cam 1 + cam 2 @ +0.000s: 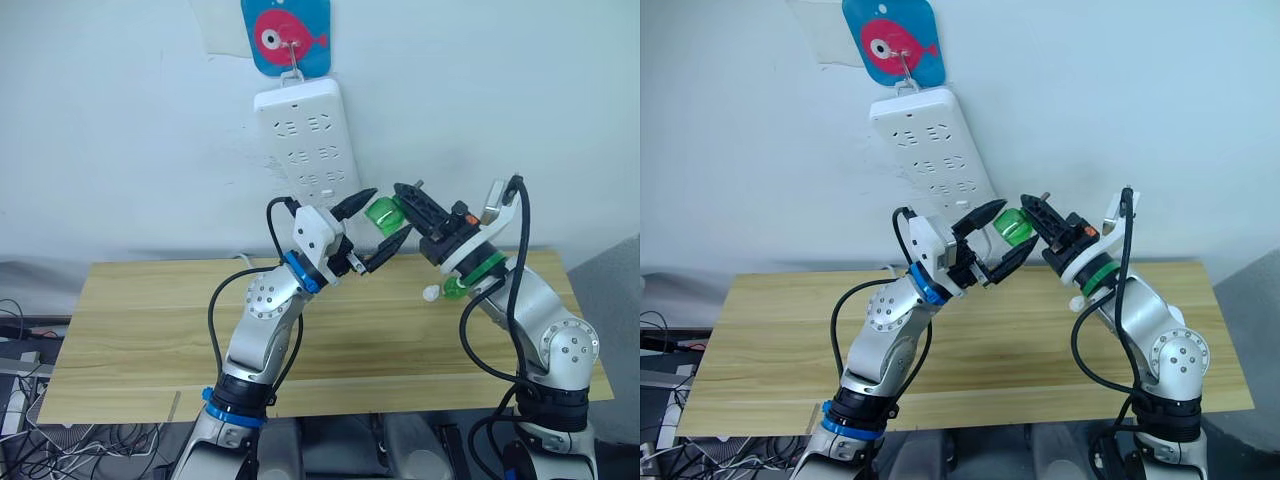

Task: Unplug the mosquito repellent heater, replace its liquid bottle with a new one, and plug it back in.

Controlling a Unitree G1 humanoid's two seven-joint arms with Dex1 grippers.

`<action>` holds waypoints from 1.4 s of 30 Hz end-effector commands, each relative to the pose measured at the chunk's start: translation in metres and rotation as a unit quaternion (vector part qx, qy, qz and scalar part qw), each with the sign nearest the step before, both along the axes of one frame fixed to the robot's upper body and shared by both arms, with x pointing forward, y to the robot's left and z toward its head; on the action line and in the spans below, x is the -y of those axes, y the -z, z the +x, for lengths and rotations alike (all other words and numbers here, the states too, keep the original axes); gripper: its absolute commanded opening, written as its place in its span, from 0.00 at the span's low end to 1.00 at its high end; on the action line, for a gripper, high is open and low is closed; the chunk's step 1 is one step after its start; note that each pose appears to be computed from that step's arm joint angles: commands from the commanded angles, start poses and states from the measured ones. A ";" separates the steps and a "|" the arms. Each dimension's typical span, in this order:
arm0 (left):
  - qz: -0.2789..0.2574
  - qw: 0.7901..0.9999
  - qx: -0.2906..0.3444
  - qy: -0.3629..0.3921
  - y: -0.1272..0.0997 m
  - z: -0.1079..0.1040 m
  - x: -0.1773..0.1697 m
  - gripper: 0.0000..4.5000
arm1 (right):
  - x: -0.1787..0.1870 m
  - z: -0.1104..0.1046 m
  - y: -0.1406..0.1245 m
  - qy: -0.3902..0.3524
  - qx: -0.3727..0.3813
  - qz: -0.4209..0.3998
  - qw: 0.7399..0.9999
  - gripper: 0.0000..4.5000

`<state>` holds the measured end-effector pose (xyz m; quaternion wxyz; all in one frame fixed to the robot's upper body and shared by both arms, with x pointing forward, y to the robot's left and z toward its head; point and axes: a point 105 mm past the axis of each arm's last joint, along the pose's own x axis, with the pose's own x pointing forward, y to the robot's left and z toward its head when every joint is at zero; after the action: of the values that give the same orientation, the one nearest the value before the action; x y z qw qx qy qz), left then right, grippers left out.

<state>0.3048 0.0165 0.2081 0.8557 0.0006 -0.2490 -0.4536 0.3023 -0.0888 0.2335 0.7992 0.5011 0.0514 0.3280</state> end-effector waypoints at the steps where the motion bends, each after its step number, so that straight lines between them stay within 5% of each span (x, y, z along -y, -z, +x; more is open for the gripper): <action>1: -0.019 1.000 0.011 0.006 -0.007 -0.006 0.004 0.51 | -0.002 -0.010 -0.019 -0.013 0.034 0.016 0.999 0.19; 11: -0.021 1.000 -0.001 -0.009 -0.002 -0.004 0.003 0.49 | -0.010 -0.017 -0.017 -0.026 0.030 0.012 0.999 0.19; 21: -0.005 1.000 0.007 0.028 -0.005 -0.006 -0.001 0.49 | 0.003 -0.030 0.003 -0.078 0.010 -0.087 0.993 0.97; 24: 0.004 0.999 0.008 0.049 -0.005 -0.008 -0.003 0.49 | 0.024 -0.040 0.022 -0.098 -0.012 -0.181 0.978 0.99; 28: 0.015 0.997 0.005 0.075 -0.003 -0.012 -0.008 0.49 | 0.074 -0.049 0.044 -0.121 -0.062 -0.347 0.928 0.99; 33: 0.025 0.996 -0.006 0.087 0.004 -0.021 -0.015 0.49 | 0.160 -0.045 0.073 -0.075 -0.169 -0.549 0.815 0.99; 38: 0.026 0.996 -0.017 0.089 0.009 -0.032 -0.014 0.49 | 0.217 -0.028 0.094 -0.011 -0.242 -0.609 0.756 0.99; 42: 0.023 0.996 -0.021 0.086 0.008 -0.036 -0.013 0.49 | 0.233 -0.016 0.111 0.006 -0.269 -0.622 0.735 0.99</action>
<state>0.2791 0.0335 0.1875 0.8292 -0.0095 -0.1944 -0.5240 0.2856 -0.3138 0.1238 0.8895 -0.0305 0.4482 0.0832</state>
